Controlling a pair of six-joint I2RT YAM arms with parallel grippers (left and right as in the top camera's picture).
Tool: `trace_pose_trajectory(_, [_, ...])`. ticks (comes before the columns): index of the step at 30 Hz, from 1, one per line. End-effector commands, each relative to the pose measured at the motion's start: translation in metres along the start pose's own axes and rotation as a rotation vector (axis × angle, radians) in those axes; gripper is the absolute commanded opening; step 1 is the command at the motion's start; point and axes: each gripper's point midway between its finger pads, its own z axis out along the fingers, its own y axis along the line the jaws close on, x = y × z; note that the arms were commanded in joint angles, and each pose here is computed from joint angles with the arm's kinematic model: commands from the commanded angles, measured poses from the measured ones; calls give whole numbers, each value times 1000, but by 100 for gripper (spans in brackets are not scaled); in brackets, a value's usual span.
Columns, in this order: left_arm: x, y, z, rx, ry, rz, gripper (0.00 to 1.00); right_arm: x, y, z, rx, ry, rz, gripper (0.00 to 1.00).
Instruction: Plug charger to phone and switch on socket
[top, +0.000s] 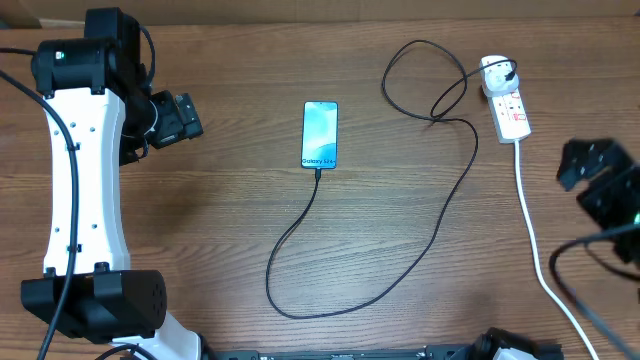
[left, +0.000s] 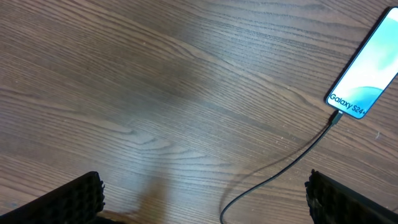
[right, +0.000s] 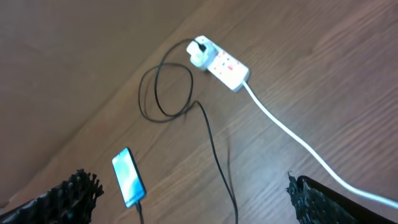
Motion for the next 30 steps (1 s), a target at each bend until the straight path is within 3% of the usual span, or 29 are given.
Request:
trace_pose_trajectory(1, [0,-1,3,-11,2,-11,100,16,-5,2,-15,14,-3,100])
trace_pose_trajectory(14, [0,-1,3,-11,2,-11,100,76,-40,16,115,261,45,100])
trace_pose_trajectory(18, [0,-1,3,-11,2,-11,100,87,-32,15,71,328,62,100])
trace_pose_trajectory(30, [0,-1,3,-11,2,-11,100,88,-31,16,68,335,63,100])
